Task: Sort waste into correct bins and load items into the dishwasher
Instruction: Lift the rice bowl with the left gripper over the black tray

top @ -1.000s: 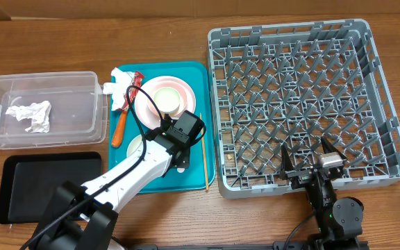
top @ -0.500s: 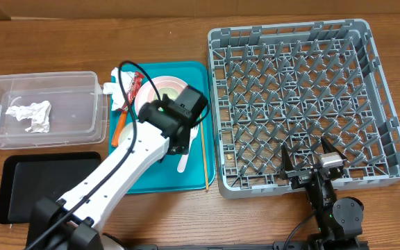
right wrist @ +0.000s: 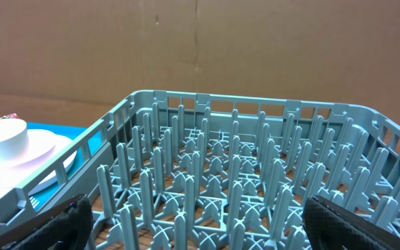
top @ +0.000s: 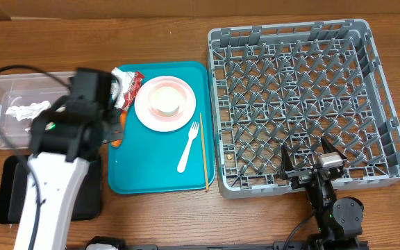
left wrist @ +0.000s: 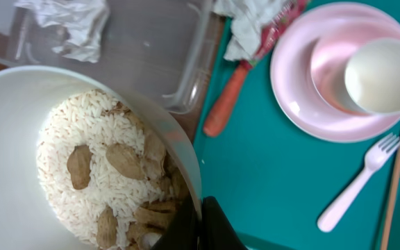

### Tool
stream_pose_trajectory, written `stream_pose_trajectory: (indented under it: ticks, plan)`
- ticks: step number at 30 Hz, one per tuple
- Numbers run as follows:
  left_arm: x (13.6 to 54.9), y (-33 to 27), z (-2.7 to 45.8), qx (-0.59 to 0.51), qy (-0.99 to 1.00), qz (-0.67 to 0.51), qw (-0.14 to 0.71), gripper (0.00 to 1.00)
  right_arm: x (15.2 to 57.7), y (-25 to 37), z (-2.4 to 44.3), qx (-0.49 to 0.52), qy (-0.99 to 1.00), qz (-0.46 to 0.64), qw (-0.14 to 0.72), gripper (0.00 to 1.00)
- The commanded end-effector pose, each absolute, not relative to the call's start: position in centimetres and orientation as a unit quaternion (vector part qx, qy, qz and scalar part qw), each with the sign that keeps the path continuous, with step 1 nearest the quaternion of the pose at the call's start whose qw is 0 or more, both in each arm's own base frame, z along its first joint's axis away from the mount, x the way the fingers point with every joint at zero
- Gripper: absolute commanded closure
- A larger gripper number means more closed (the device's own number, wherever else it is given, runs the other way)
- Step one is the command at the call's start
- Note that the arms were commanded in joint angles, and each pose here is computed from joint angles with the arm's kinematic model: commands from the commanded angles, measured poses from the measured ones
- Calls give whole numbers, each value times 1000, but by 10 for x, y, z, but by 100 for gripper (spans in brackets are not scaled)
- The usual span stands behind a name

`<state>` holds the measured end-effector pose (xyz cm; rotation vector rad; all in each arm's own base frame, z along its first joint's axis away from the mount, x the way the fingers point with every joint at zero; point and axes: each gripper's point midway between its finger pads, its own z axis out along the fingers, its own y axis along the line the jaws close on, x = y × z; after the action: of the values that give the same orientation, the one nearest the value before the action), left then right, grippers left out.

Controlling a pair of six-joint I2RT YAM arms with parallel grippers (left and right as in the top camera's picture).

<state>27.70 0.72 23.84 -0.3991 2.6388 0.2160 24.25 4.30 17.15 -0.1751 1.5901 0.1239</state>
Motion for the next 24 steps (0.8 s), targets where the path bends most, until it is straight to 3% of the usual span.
stream_pose_trajectory:
  ticks: [1,10,15,24]
  plan:
    - [264,36,260,-183,941,88,272,96,243,41,170,-75,711,52,697,0]
    - [239,62,216,-255,930,53,258,96,243,41,170,-75,711,52,697,0]
    - [238,66,188,-257,936,-38,237,96,243,41,170,-76,711,52,697,0]
    - [235,92,199,-313,875,-206,307,96,243,41,170,-75,711,52,697,0]
